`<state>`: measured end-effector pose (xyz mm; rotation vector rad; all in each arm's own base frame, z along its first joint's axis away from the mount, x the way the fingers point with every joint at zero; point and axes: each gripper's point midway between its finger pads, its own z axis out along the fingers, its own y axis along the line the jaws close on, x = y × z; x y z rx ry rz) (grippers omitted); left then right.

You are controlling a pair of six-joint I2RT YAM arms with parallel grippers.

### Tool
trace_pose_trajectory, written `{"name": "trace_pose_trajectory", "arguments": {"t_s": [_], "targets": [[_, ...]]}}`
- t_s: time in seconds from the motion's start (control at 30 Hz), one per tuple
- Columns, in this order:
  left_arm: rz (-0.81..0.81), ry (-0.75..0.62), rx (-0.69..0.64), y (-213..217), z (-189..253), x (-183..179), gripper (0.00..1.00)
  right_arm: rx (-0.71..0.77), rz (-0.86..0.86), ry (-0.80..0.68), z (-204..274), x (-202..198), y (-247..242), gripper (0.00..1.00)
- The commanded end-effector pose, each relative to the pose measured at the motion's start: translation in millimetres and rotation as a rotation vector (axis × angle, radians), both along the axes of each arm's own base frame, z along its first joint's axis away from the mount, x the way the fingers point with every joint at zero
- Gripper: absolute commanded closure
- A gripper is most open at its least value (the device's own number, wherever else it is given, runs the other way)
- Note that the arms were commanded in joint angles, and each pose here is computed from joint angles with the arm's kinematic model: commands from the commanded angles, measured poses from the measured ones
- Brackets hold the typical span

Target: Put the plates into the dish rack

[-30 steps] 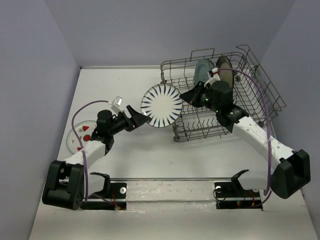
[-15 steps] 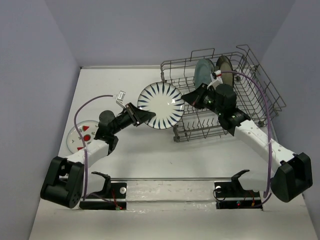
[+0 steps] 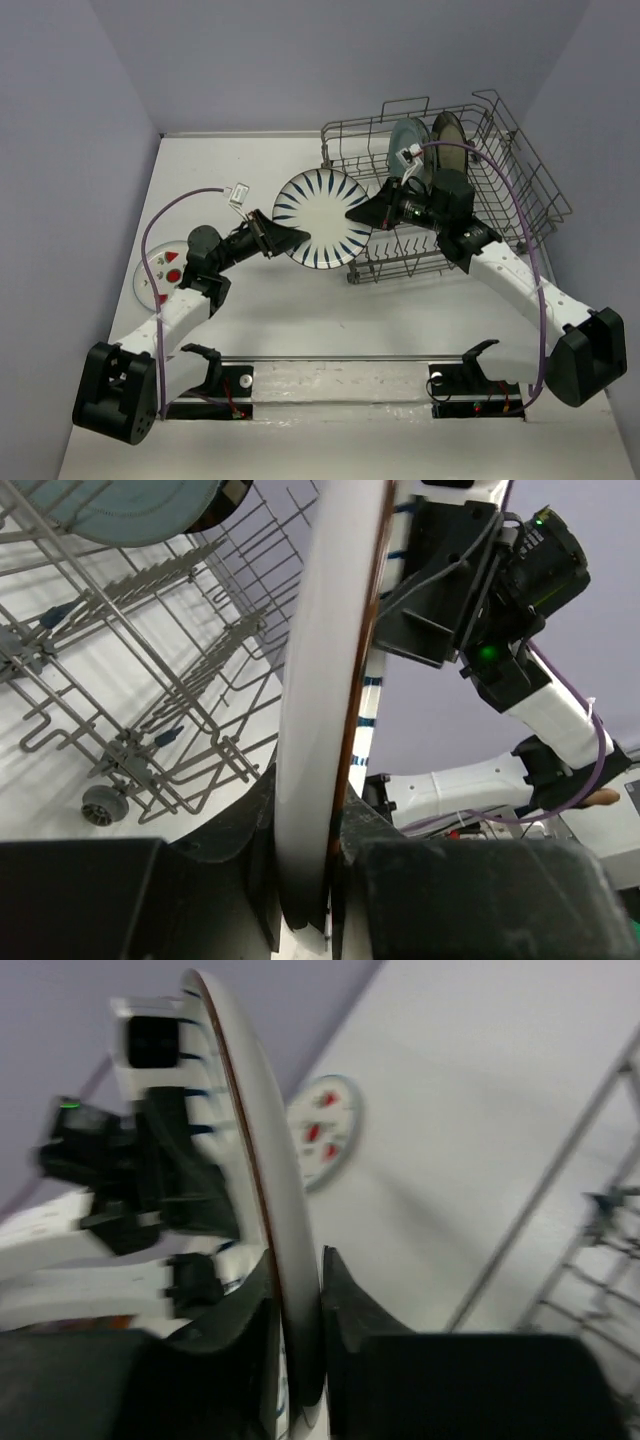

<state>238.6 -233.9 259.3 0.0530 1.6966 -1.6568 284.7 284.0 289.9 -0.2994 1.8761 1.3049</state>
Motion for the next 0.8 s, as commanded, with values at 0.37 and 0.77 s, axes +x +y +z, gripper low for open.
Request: {"name": "trace_pose_trajectory", "arguments": {"t_s": [0.37, 0.77], "targets": [[0.452, -0.286, 0.468, 73.5, 36.1, 22.8, 0.01, -0.053, -0.329, -0.259, 95.7, 34.0, -49.7, 0.93], [0.582, -0.304, 0.674, 111.9, 5.2, 17.3, 0.01, -0.494, -1.031, -0.469, 145.5, 138.3, -158.3, 0.93]]}}
